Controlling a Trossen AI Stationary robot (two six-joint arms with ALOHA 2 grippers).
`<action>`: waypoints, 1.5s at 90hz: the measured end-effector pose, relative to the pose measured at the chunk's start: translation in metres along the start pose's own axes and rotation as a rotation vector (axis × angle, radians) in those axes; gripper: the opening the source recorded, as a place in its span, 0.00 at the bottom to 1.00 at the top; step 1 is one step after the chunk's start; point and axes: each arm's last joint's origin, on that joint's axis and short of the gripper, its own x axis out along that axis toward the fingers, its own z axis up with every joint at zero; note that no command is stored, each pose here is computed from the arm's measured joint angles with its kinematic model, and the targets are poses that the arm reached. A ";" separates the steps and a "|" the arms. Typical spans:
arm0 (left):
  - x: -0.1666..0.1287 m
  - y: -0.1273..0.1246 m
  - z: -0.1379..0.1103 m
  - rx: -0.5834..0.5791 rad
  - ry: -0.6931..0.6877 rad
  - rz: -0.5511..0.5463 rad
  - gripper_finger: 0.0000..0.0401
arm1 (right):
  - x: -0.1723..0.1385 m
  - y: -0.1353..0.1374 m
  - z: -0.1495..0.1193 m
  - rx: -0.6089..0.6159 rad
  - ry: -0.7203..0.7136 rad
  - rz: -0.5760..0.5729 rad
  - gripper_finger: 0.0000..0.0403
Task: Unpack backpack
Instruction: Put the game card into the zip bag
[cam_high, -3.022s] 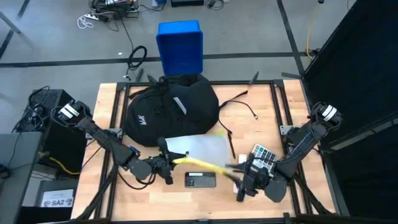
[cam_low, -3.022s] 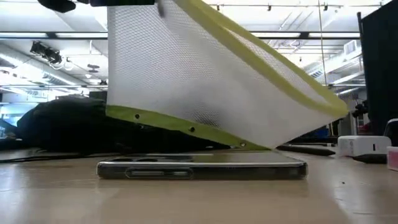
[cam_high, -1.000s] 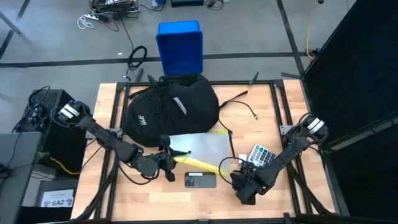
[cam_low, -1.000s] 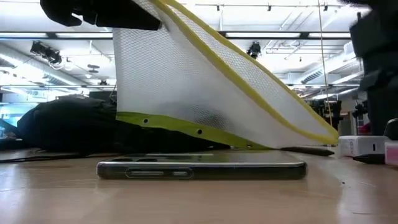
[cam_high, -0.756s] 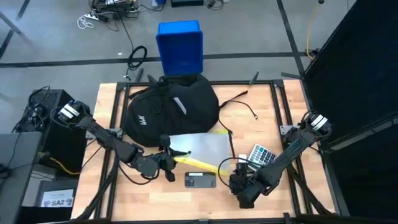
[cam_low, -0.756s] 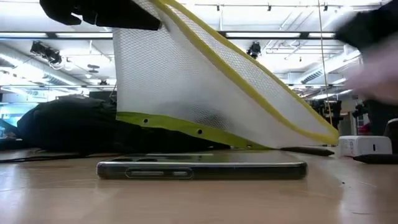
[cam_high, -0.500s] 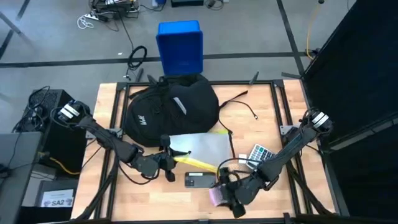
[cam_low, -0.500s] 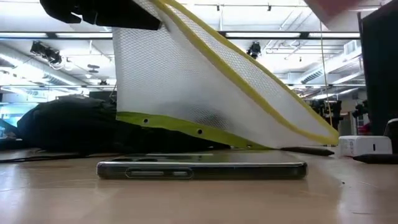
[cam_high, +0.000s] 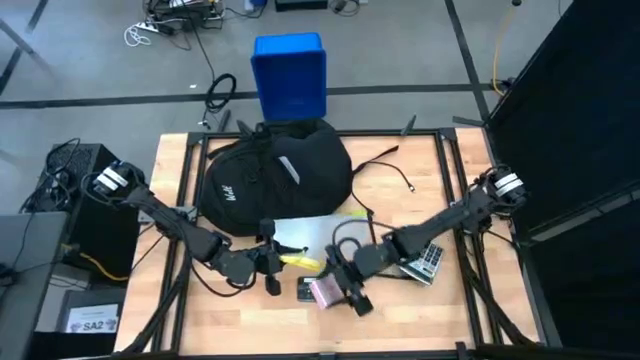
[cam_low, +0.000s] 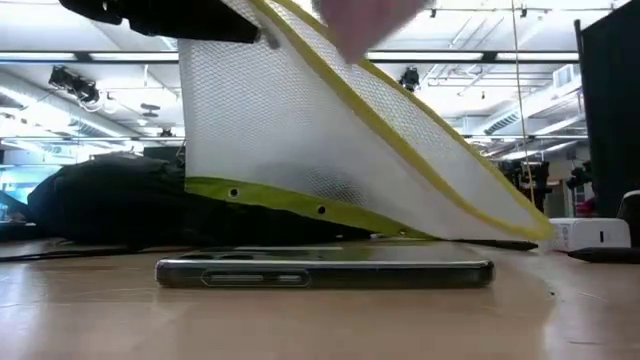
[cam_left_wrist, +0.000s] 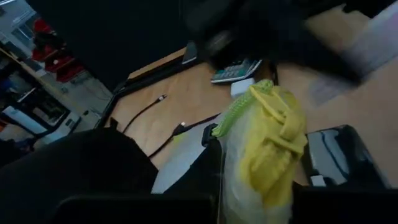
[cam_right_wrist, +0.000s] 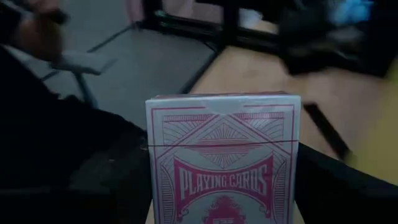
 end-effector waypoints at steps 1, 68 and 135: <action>0.000 0.000 0.000 0.000 0.000 0.000 0.00 | 0.000 -0.002 -0.001 0.002 0.005 -0.006 0.69; -0.001 -0.003 0.011 -0.093 -0.108 -0.150 0.00 | -0.022 -0.031 0.012 -0.138 0.135 -0.700 0.69; -0.006 0.001 0.031 -0.152 -0.298 -0.148 0.00 | -0.026 -0.042 0.009 -0.243 0.297 -0.633 0.69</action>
